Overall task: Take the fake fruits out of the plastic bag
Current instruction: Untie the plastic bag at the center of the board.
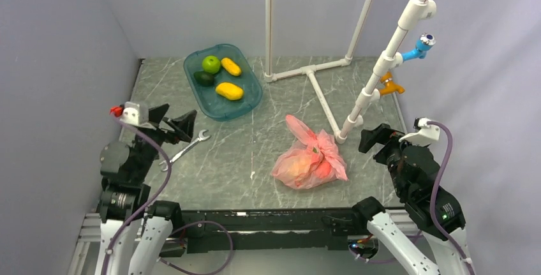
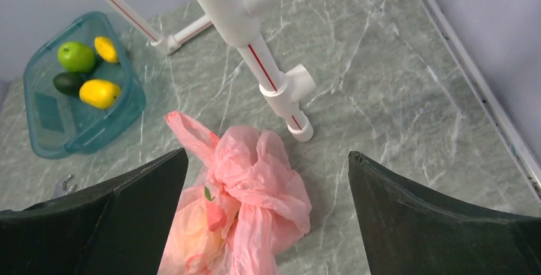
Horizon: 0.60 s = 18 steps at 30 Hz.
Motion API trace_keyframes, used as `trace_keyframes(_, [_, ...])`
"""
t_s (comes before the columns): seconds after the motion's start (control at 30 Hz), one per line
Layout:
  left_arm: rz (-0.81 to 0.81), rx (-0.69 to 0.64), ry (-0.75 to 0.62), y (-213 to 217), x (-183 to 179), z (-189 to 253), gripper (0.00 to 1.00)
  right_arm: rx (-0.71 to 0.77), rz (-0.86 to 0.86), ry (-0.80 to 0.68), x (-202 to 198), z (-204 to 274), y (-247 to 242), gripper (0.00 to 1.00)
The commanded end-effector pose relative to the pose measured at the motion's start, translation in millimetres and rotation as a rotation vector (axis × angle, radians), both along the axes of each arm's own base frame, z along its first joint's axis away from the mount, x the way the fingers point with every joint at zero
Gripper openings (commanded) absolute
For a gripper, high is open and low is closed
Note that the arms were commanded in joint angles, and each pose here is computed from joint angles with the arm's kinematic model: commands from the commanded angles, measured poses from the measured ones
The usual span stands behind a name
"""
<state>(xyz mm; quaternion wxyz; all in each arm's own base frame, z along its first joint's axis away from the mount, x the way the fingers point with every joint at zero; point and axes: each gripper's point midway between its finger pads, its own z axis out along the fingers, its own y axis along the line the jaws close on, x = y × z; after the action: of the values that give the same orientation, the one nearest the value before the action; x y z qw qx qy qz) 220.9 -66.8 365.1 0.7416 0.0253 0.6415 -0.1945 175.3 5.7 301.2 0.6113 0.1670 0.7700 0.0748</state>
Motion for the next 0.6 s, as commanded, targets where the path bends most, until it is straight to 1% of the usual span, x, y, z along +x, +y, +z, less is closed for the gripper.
trace_keyframes(0.0, [-0.218,-0.028,0.141,-40,12,-31,0.99,0.013,0.039,0.072,4,-14,12,1.0])
trace_keyframes(0.1, [-0.343,-0.017,0.251,-65,23,-56,0.99,0.012,0.036,0.188,10,-33,20,1.0])
trace_keyframes(0.17, [-0.416,0.011,0.328,-88,32,-76,0.99,0.026,0.071,0.251,13,-47,32,1.0])
trace_keyframes(0.2, [-0.461,0.032,0.333,-101,29,-77,0.99,0.031,0.104,0.273,14,-52,40,1.0])
trace_keyframes(0.27, [-0.539,0.082,0.389,-132,33,-91,0.99,0.04,0.156,0.318,16,-60,52,1.0])
trace_keyframes(0.33, [-0.636,0.129,0.429,-167,30,-96,0.99,0.064,0.14,0.382,15,-68,55,1.0])
trace_keyframes(0.4, [-0.736,0.189,0.473,-204,26,-101,0.99,0.086,0.136,0.442,13,-75,60,1.0])
trace_keyframes(0.47, [-0.82,0.278,0.503,-240,20,-110,0.99,0.112,0.133,0.493,11,-84,65,1.0])
trace_keyframes(0.57, [-0.913,0.44,0.535,-285,14,-131,0.99,0.156,0.1,0.515,10,-96,66,1.0])
